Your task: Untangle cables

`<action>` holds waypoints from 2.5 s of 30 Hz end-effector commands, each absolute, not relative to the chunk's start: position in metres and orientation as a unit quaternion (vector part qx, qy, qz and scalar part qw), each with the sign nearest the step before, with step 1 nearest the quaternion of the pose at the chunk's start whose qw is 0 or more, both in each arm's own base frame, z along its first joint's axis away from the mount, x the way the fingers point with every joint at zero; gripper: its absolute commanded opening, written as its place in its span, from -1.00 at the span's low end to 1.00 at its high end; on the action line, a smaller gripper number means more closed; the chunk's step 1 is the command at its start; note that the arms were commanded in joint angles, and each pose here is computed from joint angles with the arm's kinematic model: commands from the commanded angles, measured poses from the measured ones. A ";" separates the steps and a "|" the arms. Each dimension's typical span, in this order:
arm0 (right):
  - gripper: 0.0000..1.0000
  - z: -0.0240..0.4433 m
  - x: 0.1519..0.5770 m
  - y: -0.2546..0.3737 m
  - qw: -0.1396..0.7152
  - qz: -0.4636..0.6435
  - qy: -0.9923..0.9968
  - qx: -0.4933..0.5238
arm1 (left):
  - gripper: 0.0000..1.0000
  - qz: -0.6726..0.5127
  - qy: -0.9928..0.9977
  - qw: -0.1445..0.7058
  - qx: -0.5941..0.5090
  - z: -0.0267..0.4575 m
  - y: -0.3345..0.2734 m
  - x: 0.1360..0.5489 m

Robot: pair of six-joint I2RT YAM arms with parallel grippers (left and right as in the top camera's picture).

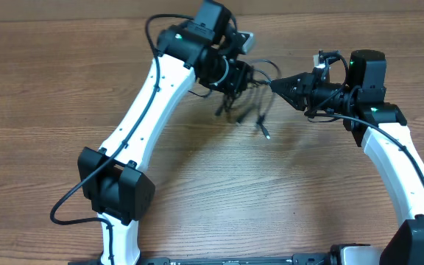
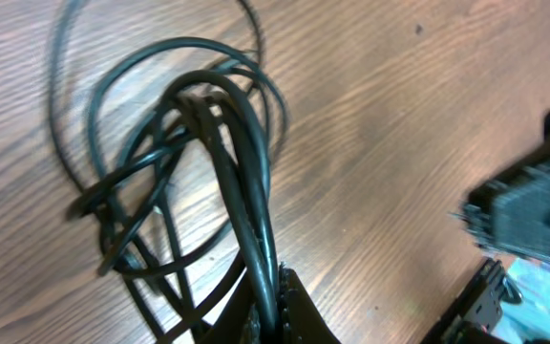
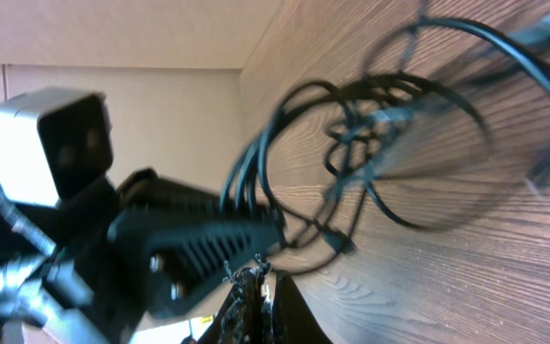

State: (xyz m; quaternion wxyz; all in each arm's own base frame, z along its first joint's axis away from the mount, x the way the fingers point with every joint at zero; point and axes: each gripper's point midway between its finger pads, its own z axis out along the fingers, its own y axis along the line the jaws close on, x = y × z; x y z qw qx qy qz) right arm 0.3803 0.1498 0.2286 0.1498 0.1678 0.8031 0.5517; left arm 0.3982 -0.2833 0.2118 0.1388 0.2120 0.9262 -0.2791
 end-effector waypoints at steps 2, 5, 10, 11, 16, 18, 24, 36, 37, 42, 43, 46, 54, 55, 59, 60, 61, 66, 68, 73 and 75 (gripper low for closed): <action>-0.92 0.239 0.381 0.150 0.161 0.557 0.800 0.152 | -0.91 -0.308 0.916 0.142 0.212 0.227 -0.291 0.393; -0.71 0.238 0.383 0.149 0.169 0.552 0.802 0.150 | -0.91 -0.340 0.896 0.138 0.251 0.234 -0.303 0.382; -0.49 0.235 0.387 0.146 0.178 0.542 0.805 0.159 | -0.91 -0.386 0.850 0.137 0.332 0.245 -0.324 0.360; -0.49 0.235 0.388 0.145 0.181 0.539 0.806 0.162 | -0.92 -0.386 0.848 0.137 0.337 0.245 -0.326 0.358; -0.63 0.233 0.390 0.143 0.184 0.534 0.808 0.170 | -0.91 -0.386 0.845 0.134 0.346 0.245 -0.333 0.351; -0.70 0.233 0.390 0.143 0.184 0.534 0.808 0.170 | -0.92 -0.386 0.843 0.134 0.349 0.245 -0.335 0.350; -0.92 0.233 0.390 0.143 0.185 0.533 0.808 0.171 | -0.91 -0.389 0.842 0.133 0.350 0.245 -0.336 0.349; -0.46 0.231 0.394 0.140 0.194 0.525 0.810 0.177 | -0.91 -0.429 0.815 0.128 0.369 0.257 -0.353 0.335; -0.43 0.231 0.394 0.140 0.194 0.525 0.810 0.177 | -0.91 -0.432 0.813 0.127 0.370 0.258 -0.354 0.334; -0.39 0.232 0.393 0.140 0.193 0.527 0.809 0.174 | -0.91 -0.436 0.808 0.133 0.373 0.260 -0.356 0.336; -0.39 0.232 0.392 0.142 0.191 0.528 0.809 0.172 | -0.91 -0.436 0.808 0.135 0.373 0.261 -0.356 0.336; -0.41 0.234 0.389 0.148 0.185 0.534 0.809 0.160 | -0.91 -0.434 0.808 0.141 0.373 0.261 -0.357 0.339; -0.50 0.235 0.383 0.156 0.173 0.543 0.809 0.147 | -0.91 -0.430 0.816 0.156 0.354 0.264 -0.359 0.350; -0.50 0.235 0.383 0.156 0.174 0.542 0.809 0.146 | -0.91 -0.432 0.816 0.156 0.351 0.264 -0.360 0.350; -0.50 0.232 0.387 0.152 0.186 0.530 0.813 0.153 | -0.92 -0.435 0.816 0.155 0.347 0.266 -0.361 0.350; -0.50 0.231 0.388 0.151 0.190 0.526 0.814 0.154 | -0.91 -0.439 0.814 0.153 0.348 0.266 -0.361 0.349; -0.49 0.230 0.390 0.150 0.195 0.522 0.816 0.155 | -0.91 -0.449 0.808 0.149 0.350 0.269 -0.363 0.346; -0.51 0.227 0.394 0.146 0.209 0.508 0.820 0.159 | -0.92 -0.492 0.780 0.139 0.360 0.283 -0.371 0.336; -0.90 0.227 0.395 0.145 0.212 0.506 0.820 0.160 | -0.91 -0.499 0.779 0.136 0.355 0.285 -0.372 0.336; -0.92 0.228 0.395 0.146 0.211 0.508 0.820 0.159 | -0.91 -0.477 0.793 0.144 0.350 0.279 -0.369 0.342; -0.92 0.229 0.393 0.148 0.206 0.514 0.818 0.154 | -0.92 -0.456 0.807 0.150 0.344 0.272 -0.366 0.347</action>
